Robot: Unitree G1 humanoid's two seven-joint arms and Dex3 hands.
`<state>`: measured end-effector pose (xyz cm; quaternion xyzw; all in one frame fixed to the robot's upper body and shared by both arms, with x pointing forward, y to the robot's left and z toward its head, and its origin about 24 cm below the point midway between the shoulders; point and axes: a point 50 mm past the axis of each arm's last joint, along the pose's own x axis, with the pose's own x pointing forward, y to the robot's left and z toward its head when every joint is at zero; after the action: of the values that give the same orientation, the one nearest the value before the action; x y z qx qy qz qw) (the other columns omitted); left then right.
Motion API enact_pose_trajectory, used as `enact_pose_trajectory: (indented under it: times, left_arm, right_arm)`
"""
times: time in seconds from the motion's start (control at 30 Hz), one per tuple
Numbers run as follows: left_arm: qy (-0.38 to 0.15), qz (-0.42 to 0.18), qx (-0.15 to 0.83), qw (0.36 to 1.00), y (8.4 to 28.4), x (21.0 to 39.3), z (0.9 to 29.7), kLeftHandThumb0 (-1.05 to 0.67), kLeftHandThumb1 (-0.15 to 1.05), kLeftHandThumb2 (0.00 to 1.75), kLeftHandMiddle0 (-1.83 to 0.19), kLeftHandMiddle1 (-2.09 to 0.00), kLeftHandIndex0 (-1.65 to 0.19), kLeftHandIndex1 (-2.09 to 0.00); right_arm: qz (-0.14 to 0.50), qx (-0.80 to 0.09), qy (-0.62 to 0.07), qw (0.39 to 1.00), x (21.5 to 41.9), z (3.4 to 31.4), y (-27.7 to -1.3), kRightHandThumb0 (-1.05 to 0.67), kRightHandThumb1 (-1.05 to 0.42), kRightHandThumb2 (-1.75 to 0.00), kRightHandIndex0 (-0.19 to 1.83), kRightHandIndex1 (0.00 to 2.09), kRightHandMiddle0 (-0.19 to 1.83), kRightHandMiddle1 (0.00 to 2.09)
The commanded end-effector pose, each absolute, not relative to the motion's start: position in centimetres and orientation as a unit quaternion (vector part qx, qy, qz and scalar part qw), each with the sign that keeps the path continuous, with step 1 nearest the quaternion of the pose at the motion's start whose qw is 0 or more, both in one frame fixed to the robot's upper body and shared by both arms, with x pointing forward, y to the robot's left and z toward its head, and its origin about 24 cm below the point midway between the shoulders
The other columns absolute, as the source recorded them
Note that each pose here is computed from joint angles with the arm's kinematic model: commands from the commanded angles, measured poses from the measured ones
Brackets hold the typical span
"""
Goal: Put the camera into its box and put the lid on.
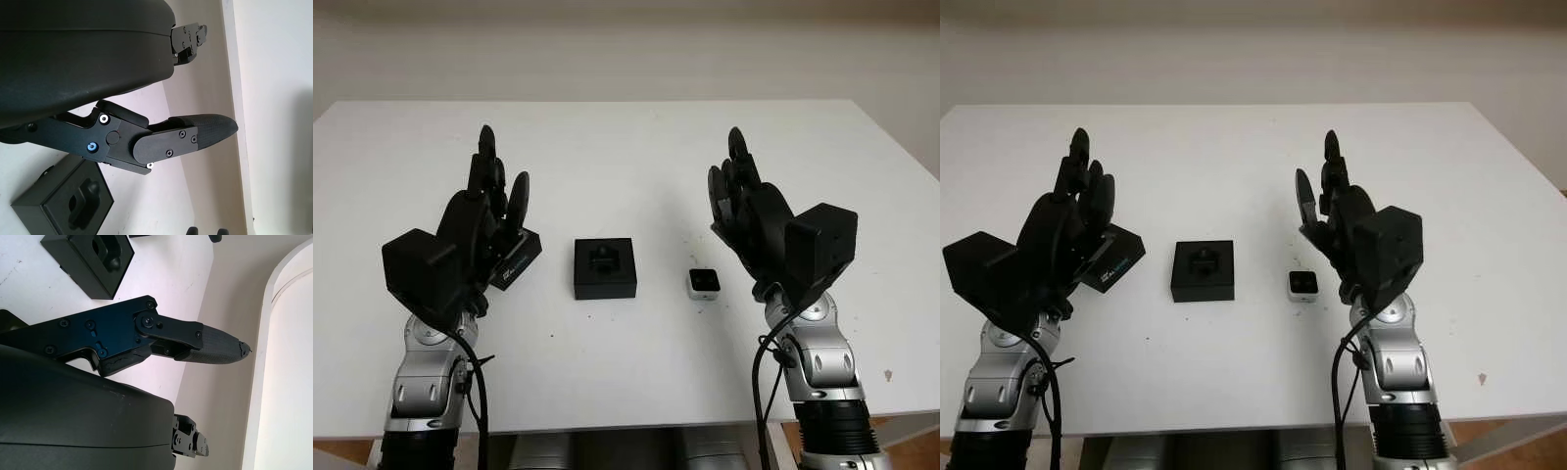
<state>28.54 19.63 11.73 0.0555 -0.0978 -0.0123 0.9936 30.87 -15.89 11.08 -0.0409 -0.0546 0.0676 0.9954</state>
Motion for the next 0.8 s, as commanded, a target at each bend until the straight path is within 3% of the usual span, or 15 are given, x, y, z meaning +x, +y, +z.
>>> enact_pose_trajectory:
  times: [0.0,0.27,0.43,0.47,0.57,0.77]
  left_arm:
    - [-0.107,-0.012,0.058,0.993,19.7,28.3,12.0,-0.65,1.05,0.58,0.19,0.0,0.19,0.0]
    - [-0.102,-0.01,0.052,0.993,19.5,28.7,12.1,-0.67,1.05,0.57,0.19,0.0,0.19,0.0]
    - [-0.106,-0.009,0.054,0.993,19.6,28.6,12.1,-0.67,1.05,0.56,0.19,-0.01,0.19,-0.01]
    - [-0.107,-0.009,0.055,0.993,19.6,28.5,12.1,-0.67,1.05,0.57,0.19,0.0,0.19,0.0]
    - [-0.114,-0.011,0.052,0.992,19.7,28.5,12.0,-0.64,1.05,0.58,0.19,0.0,0.19,0.0]
    - [-0.108,-0.008,0.049,0.993,19.7,28.5,11.9,-0.65,1.05,0.58,0.19,-0.01,0.19,0.0]
  right_arm:
    - [0.07,-0.043,-0.074,0.994,31.0,12.0,-15.9,-0.72,-1.05,-0.63,-0.19,0.0,-0.19,0.0]
    - [0.083,-0.054,-0.072,0.993,31.4,12.1,-16.2,-0.73,-1.05,-0.59,-0.19,0.01,-0.18,0.02]
    - [0.085,-0.092,-0.103,0.987,31.3,13.1,-17.7,-0.73,-1.05,-0.32,-0.05,0.08,-0.04,0.09]
    - [0.089,-0.106,-0.113,0.984,31.2,13.3,-18.3,-0.7,-1.02,-0.19,0.02,0.11,0.02,0.11]
    - [0.096,-0.148,-0.125,0.976,30.8,13.9,-19.7,-0.68,-0.94,-0.06,0.09,0.13,0.13,0.15]
    - [0.101,-0.307,-0.127,0.938,30.1,14.8,-21.8,-0.73,-0.83,-0.03,0.14,0.12,0.25,0.17]
